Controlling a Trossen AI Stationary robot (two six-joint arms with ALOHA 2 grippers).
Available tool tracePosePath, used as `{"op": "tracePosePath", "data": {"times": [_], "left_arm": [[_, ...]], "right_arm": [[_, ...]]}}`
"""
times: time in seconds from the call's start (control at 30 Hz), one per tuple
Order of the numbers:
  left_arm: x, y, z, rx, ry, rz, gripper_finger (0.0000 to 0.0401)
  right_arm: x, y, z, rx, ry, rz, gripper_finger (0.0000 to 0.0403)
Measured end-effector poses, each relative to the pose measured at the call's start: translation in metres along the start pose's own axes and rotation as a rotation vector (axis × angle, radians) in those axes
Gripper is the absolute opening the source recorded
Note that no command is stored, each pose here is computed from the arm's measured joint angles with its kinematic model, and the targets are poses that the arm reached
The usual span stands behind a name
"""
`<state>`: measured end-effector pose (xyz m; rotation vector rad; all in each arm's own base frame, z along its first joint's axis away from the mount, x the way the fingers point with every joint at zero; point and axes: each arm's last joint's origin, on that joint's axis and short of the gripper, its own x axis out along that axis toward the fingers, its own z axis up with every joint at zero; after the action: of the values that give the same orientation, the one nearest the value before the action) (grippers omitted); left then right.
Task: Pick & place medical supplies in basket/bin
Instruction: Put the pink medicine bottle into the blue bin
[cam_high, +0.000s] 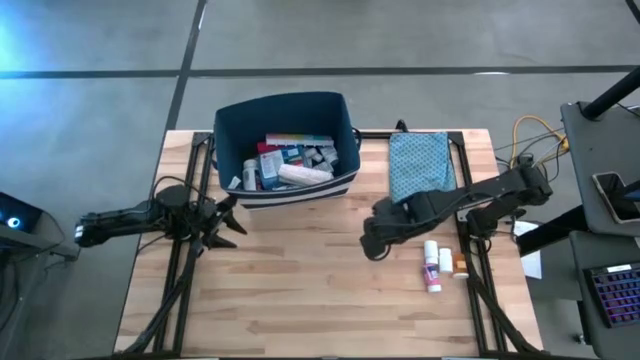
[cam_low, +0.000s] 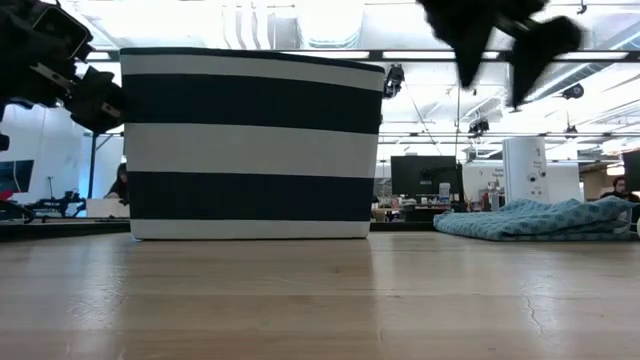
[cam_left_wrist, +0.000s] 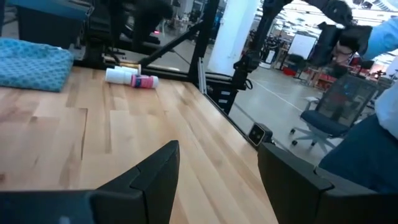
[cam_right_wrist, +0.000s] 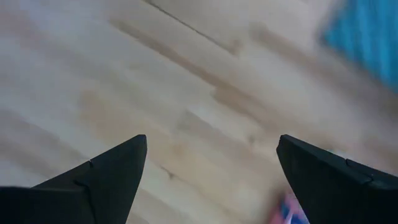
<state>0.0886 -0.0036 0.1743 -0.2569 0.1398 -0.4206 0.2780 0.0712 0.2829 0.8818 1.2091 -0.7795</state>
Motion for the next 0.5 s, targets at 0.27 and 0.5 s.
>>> {"op": "tracePosePath", "data": {"times": [0.27, 0.5], "left_arm": [[0.001, -0.001, 0.0, 0.004, 0.002, -0.017, 0.0198], [0.004, -0.011, -0.003, 0.013, 0.035, -0.134, 0.0198]], "right_arm": [[0.03, -0.015, -0.021, 0.191, 0.125, -0.126, 0.0347], [0.044, -0.026, -0.036, 0.237, 0.263, -0.225, 0.0346]]}}
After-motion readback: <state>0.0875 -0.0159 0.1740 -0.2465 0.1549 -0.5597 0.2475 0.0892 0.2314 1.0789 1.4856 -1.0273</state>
